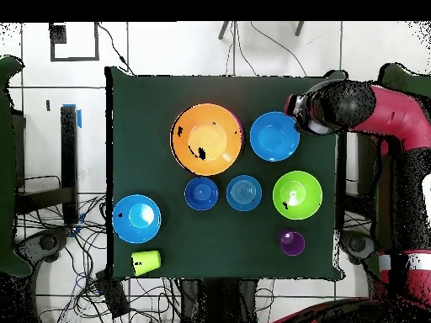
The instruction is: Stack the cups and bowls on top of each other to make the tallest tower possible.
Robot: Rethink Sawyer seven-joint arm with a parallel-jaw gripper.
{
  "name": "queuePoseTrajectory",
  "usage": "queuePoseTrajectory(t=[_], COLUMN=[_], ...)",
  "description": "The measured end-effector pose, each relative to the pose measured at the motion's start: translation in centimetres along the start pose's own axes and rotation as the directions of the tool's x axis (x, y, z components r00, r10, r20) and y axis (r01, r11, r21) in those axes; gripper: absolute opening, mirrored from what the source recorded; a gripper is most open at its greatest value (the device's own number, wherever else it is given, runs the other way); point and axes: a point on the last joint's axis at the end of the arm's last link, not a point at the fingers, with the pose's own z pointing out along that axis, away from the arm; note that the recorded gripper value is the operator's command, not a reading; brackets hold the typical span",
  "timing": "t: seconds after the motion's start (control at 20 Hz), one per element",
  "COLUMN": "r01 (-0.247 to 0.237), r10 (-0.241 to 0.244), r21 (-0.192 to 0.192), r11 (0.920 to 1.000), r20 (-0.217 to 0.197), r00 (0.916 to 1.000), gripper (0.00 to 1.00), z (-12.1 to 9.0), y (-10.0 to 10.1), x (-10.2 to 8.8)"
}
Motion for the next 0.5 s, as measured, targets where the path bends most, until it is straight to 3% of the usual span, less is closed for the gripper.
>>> queuePoseTrajectory(t=[0.5], r01=[0.005], r10=[-0.005], r21=[-0.002], r11=[1.0], r20=[-0.011], r00=[0.9999], gripper=[1.0], z=[0.65], y=[0.13], x=[0.46])
